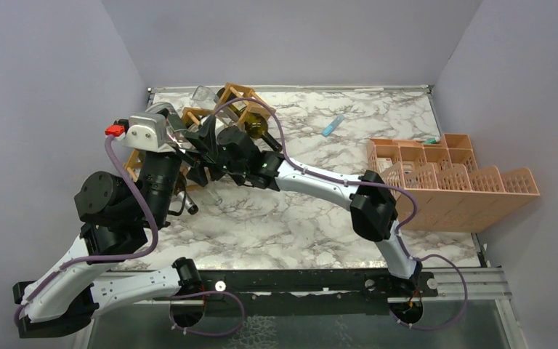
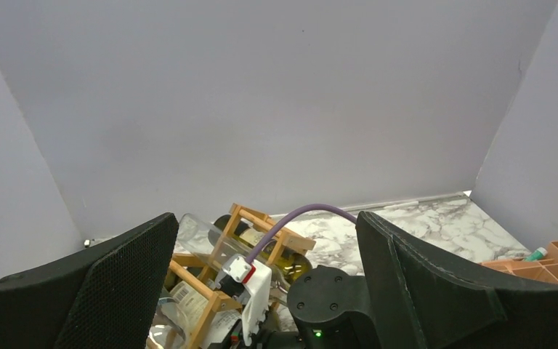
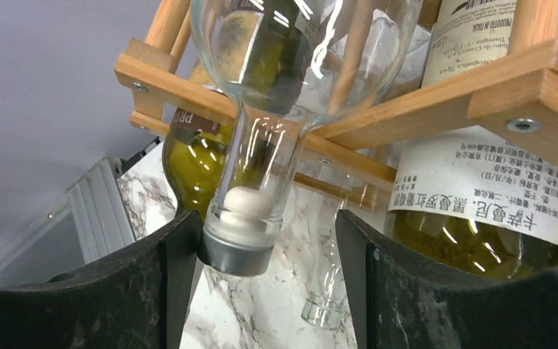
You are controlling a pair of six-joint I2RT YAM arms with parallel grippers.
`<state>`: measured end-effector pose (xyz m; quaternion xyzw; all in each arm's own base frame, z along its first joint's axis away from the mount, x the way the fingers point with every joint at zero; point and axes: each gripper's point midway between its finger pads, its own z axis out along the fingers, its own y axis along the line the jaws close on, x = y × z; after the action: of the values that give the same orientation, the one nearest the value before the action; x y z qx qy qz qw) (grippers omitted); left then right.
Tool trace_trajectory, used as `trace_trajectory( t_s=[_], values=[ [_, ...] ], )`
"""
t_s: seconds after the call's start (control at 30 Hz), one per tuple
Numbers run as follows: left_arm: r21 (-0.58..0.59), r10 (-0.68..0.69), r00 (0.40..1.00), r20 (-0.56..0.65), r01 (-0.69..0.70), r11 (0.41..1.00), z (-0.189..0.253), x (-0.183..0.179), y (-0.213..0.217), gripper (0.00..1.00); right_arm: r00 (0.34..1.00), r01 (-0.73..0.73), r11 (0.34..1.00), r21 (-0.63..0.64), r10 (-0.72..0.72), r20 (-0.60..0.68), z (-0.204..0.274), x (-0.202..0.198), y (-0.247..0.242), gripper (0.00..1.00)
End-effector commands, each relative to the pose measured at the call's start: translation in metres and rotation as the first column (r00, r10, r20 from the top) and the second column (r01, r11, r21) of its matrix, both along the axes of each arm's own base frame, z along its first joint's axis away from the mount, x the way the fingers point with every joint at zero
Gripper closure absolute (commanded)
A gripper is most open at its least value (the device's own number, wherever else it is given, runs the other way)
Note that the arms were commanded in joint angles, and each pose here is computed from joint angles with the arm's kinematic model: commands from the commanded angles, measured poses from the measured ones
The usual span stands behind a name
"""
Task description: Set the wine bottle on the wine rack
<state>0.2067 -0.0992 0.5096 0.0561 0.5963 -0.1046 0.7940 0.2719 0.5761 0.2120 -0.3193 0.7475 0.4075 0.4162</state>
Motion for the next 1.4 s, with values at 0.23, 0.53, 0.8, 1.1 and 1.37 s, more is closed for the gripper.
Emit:
trace_trajectory(
  t_s=[0.23, 0.53, 0.8, 1.1, 1.37],
  values=[
    [0.011, 0.030, 1.000, -0.001, -0.030, 0.999, -0.001, -0.002, 0.011, 0.01, 0.998, -0.038, 0.999, 0.028, 0.039, -0.049, 0.006, -0.002, 0.021, 0.48],
    [0.011, 0.027, 1.000, -0.010, -0.027, 1.000, -0.004, -0.002, 0.010, 0.01, 0.993, -0.016, 1.000, -0.021, 0.013, -0.120, -0.011, -0.004, 0.017, 0.39],
    [0.008, 0.029, 0.999, -0.019, -0.029, 1.000, -0.008, -0.001, 0.009, 0.01, 0.993, -0.037, 0.999, 0.027, 0.039, -0.109, 0.008, -0.010, 0.017, 0.75],
    [0.015, 0.038, 0.999, -0.026, -0.038, 0.999, -0.011, 0.001, 0.008, 0.01, 0.990, -0.006, 0.998, 0.063, 0.015, -0.138, 0.051, -0.019, -0.002, 0.83],
    [0.023, 0.044, 0.999, -0.029, -0.043, 0.999, -0.013, 0.002, 0.007, 0.01, 0.986, 0.004, 0.998, 0.065, 0.007, -0.164, 0.057, -0.027, -0.016, 0.81]
  ],
)
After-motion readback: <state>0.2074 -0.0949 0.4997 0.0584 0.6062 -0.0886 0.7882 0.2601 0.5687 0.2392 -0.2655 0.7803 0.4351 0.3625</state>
